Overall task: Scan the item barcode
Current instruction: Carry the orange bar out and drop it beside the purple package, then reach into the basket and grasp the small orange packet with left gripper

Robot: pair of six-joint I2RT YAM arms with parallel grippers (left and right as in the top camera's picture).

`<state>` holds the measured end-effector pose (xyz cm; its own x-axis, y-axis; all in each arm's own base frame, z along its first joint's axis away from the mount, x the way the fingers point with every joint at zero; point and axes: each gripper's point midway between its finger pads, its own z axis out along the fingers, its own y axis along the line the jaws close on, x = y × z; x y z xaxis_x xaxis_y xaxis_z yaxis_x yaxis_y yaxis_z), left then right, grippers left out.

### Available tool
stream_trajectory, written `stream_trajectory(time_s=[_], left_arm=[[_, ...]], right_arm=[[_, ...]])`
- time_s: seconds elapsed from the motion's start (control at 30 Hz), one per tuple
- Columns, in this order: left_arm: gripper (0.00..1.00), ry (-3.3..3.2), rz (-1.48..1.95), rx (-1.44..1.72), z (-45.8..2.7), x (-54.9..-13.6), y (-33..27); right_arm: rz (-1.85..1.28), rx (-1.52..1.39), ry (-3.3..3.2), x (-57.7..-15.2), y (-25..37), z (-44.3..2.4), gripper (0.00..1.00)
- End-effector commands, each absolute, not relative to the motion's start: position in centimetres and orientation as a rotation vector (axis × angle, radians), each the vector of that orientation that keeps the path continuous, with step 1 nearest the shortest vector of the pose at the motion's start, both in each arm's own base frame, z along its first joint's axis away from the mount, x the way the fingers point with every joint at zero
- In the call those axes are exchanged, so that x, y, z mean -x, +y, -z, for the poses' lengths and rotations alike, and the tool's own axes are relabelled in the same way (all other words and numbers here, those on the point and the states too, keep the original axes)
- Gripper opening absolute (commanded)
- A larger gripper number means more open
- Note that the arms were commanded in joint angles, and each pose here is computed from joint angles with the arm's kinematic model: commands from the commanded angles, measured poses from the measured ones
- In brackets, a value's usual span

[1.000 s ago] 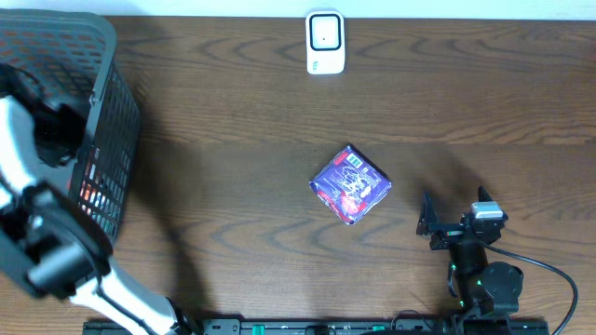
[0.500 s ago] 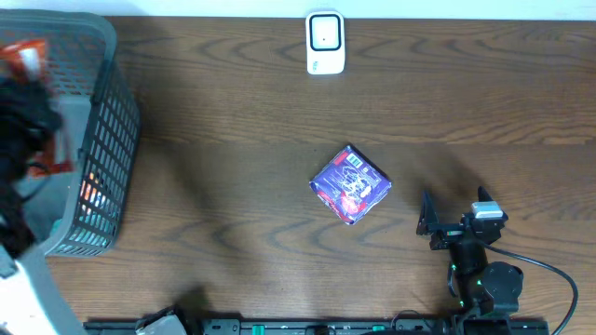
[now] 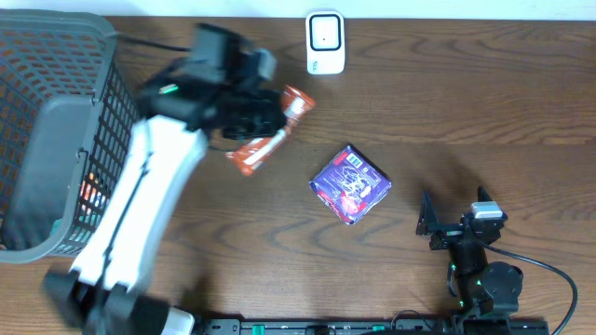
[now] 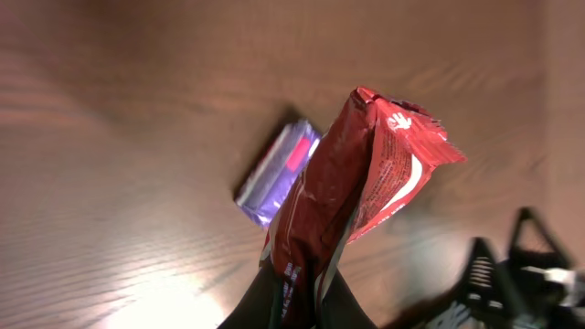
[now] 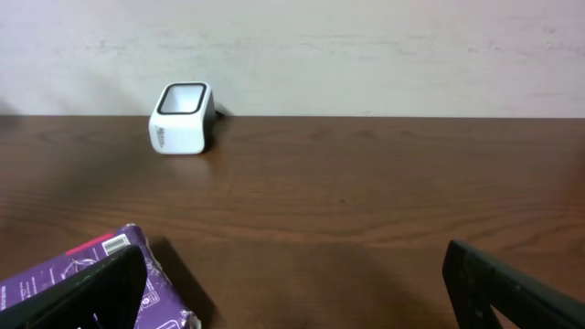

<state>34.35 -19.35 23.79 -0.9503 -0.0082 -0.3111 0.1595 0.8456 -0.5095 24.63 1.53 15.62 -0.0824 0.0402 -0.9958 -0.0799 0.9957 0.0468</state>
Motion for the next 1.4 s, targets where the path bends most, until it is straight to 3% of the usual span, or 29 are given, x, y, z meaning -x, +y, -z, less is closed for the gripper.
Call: stream_trajectory(time_s=[0.0, 0.03, 0.07, 0.13, 0.17, 0.27, 0.43, 0.6, 0.67, 0.9, 1.1, 1.37], left_arm=[[0.07, 2.837, 0.715, -0.200, -18.3, -35.2, -22.1], [0.08, 2.860, 0.712, -0.215, -17.0, -35.4, -22.8], [0.14, 2.889, 0.706, -0.231, -15.4, -35.6, -23.5], [0.47, 2.948, 0.691, -0.250, -12.4, -35.7, -24.6], [0.56, 2.970, 0.682, -0.251, -11.4, -35.8, -24.7], [0.65, 3.017, 0.660, -0.220, -9.4, -36.1, -24.2], [0.72, 2.966, 0.664, -0.107, -14.0, -37.5, -20.8], [0.74, 2.702, 0.648, -0.022, -24.3, -39.6, -14.1], [0.82, 2.588, 0.626, 0.062, -28.0, -39.7, -10.6], [0.85, 2.241, 0.370, 0.563, -36.8, -34.2, 7.1], [0.98, 2.128, -0.023, 1.194, -33.7, -27.8, 19.6], [0.99, 2.296, -0.084, 1.526, -22.2, -27.9, 23.1]], right_arm=[[-0.107, 0.022, 1.656, -24.6, 1.6, -15.5, 0.99], [-0.107, 0.022, 1.656, -24.6, 1.6, -15.5, 0.99], [-0.107, 0.023, 1.656, -24.6, 1.6, -15.5, 0.99], [-0.107, 0.023, 1.656, -24.6, 1.6, -15.5, 0.99], [-0.107, 0.022, 1.656, -24.6, 1.6, -15.5, 0.99], [-0.107, 0.022, 1.656, -24.6, 1.6, -15.5, 0.99], [-0.107, 0.022, 1.656, -24.6, 1.6, -15.5, 0.99], [-0.107, 0.022, 1.656, -24.6, 1.6, -15.5, 0.99], [-0.108, 0.023, 1.656, -24.6, 1.6, -15.5, 0.99], [-0.108, 0.023, 1.656, -24.6, 1.6, -15.5, 0.99], [-0.107, 0.022, 1.656, -24.6, 1.6, -15.5, 0.99], [-0.107, 0.022, 1.656, -24.6, 1.6, -15.5, 0.99]])
